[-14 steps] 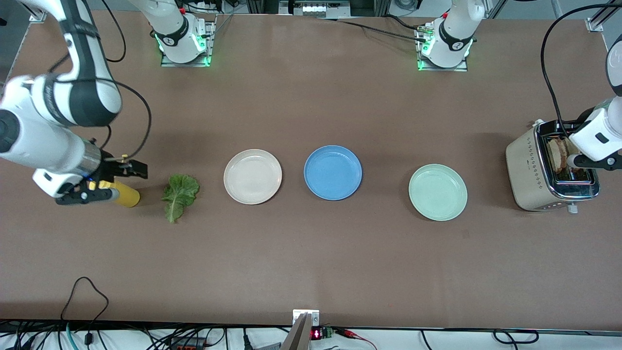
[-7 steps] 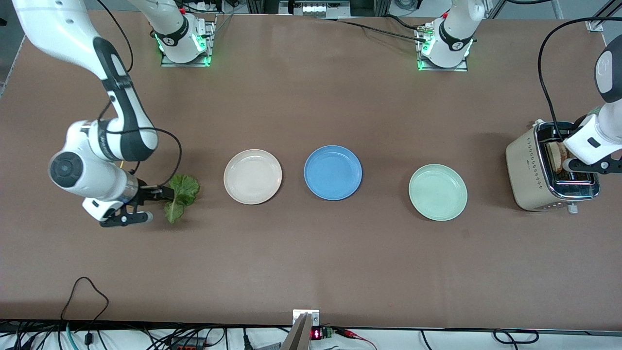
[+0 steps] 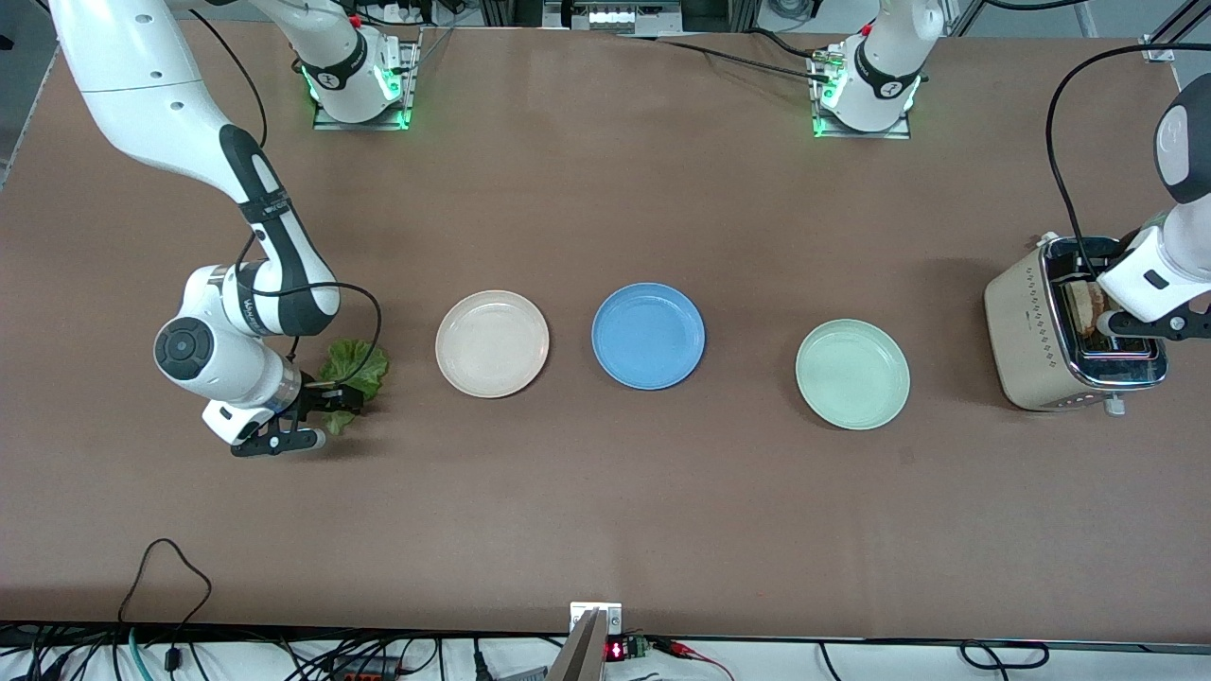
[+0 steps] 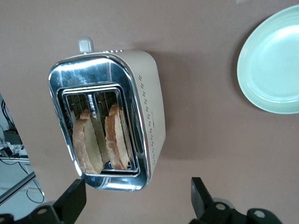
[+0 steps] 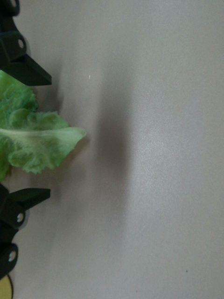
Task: Make sandwich in blue plate with both arms
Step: 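Reach the right gripper to the lettuce while the left gripper reaches the toaster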
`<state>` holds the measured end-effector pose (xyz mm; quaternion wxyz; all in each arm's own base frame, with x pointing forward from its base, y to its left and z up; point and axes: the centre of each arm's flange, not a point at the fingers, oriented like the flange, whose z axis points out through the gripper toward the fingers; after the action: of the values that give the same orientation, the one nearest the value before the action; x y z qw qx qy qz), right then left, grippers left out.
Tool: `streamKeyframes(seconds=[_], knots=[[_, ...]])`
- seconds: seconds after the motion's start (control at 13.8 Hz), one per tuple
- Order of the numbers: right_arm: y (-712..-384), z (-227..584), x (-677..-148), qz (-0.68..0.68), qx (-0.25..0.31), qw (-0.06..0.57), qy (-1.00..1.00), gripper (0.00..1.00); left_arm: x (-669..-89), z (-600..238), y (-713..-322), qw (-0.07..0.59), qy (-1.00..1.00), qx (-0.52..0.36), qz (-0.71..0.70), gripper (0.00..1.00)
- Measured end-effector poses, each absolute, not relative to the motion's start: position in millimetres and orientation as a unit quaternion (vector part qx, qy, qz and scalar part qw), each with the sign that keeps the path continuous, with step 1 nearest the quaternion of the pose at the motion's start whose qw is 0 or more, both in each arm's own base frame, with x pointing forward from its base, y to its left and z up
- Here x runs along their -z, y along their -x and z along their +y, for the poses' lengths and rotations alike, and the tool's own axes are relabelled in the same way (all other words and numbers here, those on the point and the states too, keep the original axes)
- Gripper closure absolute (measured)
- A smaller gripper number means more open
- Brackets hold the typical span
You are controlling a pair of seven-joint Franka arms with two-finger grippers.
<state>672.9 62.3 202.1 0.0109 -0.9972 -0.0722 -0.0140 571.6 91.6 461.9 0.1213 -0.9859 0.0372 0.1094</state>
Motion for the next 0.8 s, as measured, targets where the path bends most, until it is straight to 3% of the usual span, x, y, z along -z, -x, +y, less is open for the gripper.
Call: streamKeyframes(seconds=[0.07, 0.22, 0.36, 0.65, 0.72, 0.8], knots=[[-673, 63, -202, -0.073, 0.014, 0.011, 0.997, 0.10, -454, 98, -571, 0.124, 0.986, -0.102, 0.037, 0.01], [-673, 64, -202, -0.073, 0.014, 0.011, 0.997, 0.32, -436, 107, -568, 0.137, 0.985, -0.092, 0.043, 0.01], [-673, 64, -202, -0.074, 0.014, 0.011, 0.997, 0.38, -428, 112, -567, 0.150, 0.984, -0.086, 0.050, 0.03], [-672, 64, -199, -0.073, 0.012, 0.011, 0.997, 0.82, -394, 136, -558, 0.148, 0.987, -0.048, 0.047, 0.07], [-672, 64, -198, -0.073, 0.011, 0.011, 0.997, 0.82, -385, 144, -553, 0.145, 0.987, -0.049, 0.043, 0.18], [-672, 63, -198, -0.073, 0.011, 0.011, 0.997, 0.89, -380, 149, -548, 0.144, 0.988, -0.051, 0.040, 0.29]])
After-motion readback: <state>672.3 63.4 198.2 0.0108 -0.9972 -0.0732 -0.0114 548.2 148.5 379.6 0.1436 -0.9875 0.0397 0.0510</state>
